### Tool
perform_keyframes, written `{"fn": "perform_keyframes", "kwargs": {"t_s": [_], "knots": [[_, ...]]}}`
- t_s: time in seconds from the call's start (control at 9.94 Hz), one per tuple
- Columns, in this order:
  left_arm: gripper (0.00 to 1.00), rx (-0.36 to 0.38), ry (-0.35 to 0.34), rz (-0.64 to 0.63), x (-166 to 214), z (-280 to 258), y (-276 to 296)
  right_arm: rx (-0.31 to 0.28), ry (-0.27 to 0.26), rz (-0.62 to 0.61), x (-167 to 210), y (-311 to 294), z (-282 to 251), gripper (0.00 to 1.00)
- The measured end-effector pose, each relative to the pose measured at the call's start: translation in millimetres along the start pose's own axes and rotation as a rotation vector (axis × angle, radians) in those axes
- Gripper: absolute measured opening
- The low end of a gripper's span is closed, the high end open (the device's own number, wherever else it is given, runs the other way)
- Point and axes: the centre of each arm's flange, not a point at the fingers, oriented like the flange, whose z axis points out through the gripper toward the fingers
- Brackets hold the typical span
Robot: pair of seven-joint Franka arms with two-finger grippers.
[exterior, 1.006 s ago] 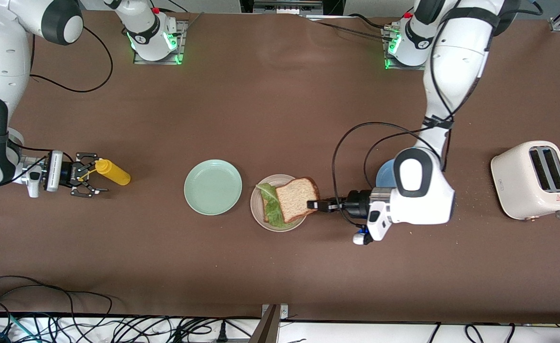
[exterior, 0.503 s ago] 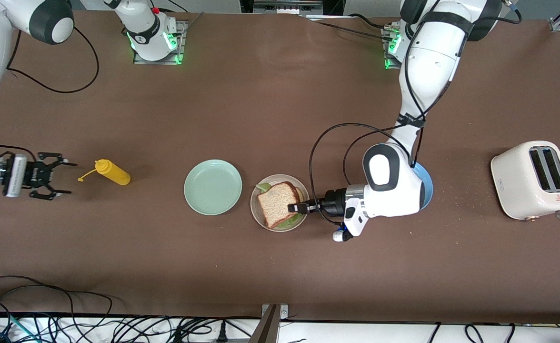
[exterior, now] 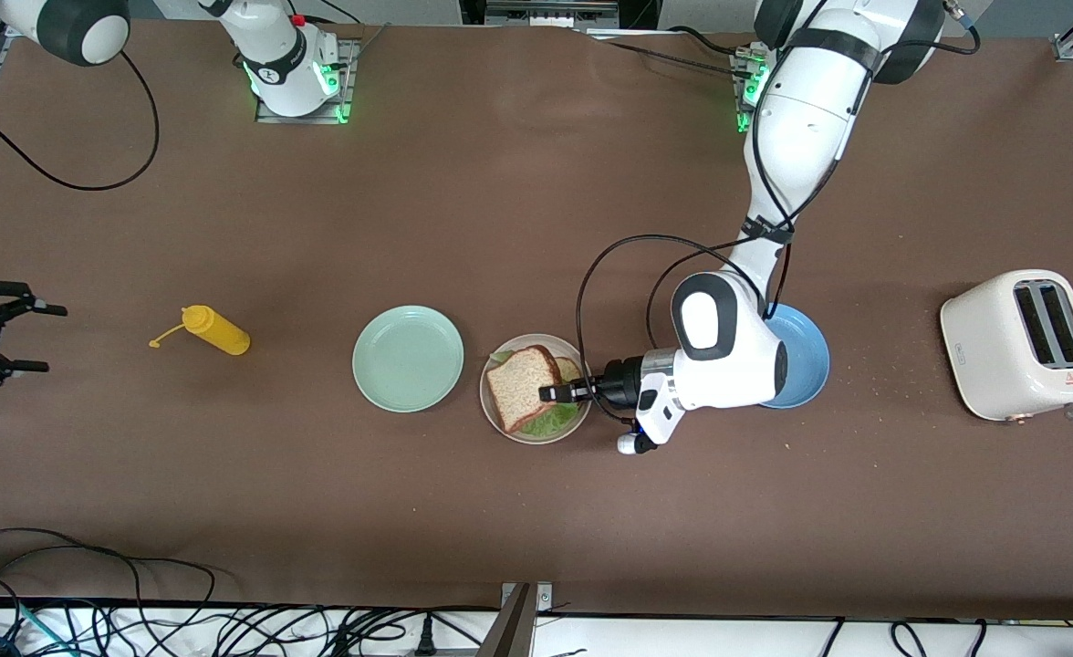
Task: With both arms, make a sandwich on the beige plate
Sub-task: 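Lay the toast on the lettuce while the right gripper releases the mustard, then open the left gripper and withdraw it toward the toaster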
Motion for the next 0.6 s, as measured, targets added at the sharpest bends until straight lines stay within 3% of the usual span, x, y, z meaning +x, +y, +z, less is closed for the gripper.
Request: {"fn": "perform_keyframes", "kwargs": {"t_s": [0.3, 0.5, 0.6], "knots": [[0.12, 0.029, -0.005, 0.041, 0, 7, -25, -0.125, -0.149, 0.326, 77, -73, -45, 1.0], [0.32, 0.04, 0.0, 0.073, 4, 3, -35, -0.187, -0.202, 0.537, 124, -113, -43, 1.0], [0.51, 0.045, 0.003, 0.078, 5, 1, -39, -0.184, -0.228, 0.655, 132, -126, -40, 1.0]]}}
